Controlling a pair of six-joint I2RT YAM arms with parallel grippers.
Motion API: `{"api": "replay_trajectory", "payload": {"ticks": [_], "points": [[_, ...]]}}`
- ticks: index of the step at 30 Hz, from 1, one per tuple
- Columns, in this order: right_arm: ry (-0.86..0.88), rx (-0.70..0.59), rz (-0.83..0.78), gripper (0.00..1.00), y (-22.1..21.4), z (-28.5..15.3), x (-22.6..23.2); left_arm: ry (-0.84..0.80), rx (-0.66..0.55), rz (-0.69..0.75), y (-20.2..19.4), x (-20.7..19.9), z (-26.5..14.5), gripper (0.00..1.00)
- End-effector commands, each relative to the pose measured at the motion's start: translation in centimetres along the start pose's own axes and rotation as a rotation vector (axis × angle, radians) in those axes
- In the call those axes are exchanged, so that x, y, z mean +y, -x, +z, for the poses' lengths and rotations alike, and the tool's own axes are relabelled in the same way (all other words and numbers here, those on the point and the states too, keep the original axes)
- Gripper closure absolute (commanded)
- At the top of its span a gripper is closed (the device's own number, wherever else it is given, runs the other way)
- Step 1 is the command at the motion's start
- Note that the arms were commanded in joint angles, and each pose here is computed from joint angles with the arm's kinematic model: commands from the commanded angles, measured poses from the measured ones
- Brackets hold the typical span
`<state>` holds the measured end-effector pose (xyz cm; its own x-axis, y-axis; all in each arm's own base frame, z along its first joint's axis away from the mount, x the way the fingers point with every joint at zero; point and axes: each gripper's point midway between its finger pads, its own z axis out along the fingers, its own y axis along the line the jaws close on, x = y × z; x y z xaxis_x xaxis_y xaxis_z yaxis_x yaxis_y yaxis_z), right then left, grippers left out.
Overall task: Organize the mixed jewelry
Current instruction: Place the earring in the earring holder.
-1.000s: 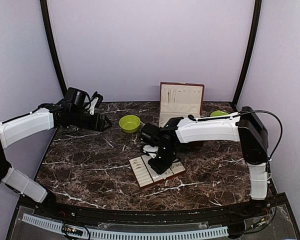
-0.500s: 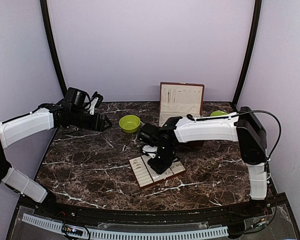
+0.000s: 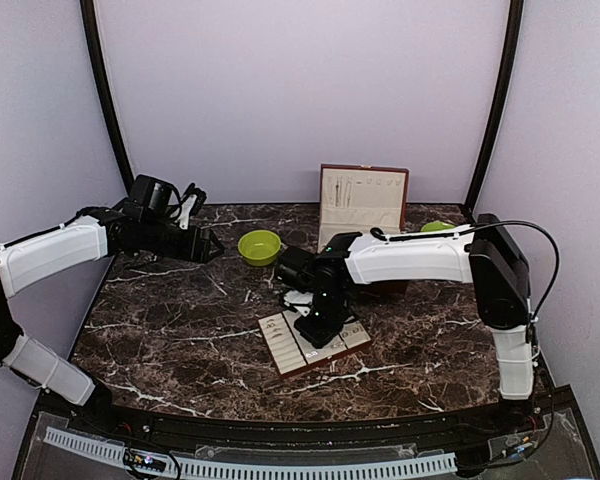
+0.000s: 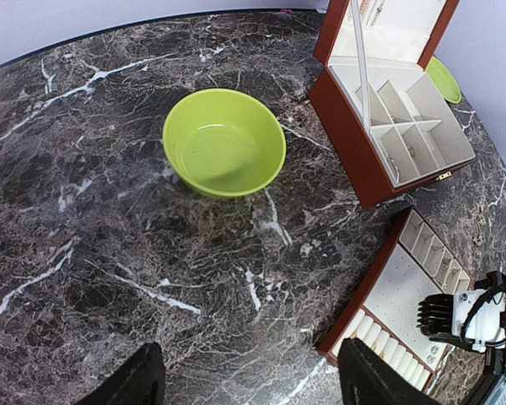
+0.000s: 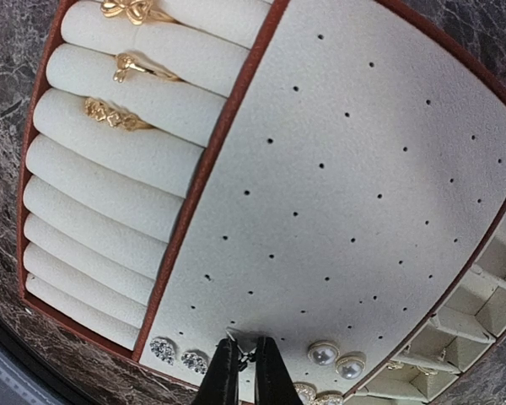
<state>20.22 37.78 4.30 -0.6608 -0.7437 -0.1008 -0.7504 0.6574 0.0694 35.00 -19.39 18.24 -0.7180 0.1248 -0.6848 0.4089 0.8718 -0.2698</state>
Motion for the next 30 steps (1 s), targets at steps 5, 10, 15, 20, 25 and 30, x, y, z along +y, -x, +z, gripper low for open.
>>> {"api": "replay_trajectory", "payload": {"ticks": [5, 10, 15, 20, 25, 30], "points": [[-0.021, -0.003, 0.028, 0.95, 0.6, 1.0, 0.1, -0.014, -0.010, 0.015, -0.1, -0.3, -0.5, 0.27], [-0.049, -0.012, 0.049, 0.95, 0.9, 1.0, -0.4, -0.013, -0.007, 0.014, -0.1, -0.3, -0.4, 0.27], [-0.061, -0.017, 0.078, 0.95, 1.0, 0.9, -0.7, -0.015, -0.006, 0.013, -0.2, -0.3, -0.4, 0.27], [-0.061, -0.019, 0.093, 0.95, 1.1, 0.9, -0.6, -0.015, -0.004, 0.012, -0.3, -0.3, -0.4, 0.27], [-0.068, -0.018, 0.106, 0.95, 1.1, 1.0, -0.8, -0.019, -0.003, 0.012, -0.3, -0.4, -0.3, 0.27], [-0.077, -0.018, 0.119, 0.95, 1.1, 0.9, -1.0, -0.019, -0.002, 0.012, -0.3, -0.4, -0.3, 0.27]]}}
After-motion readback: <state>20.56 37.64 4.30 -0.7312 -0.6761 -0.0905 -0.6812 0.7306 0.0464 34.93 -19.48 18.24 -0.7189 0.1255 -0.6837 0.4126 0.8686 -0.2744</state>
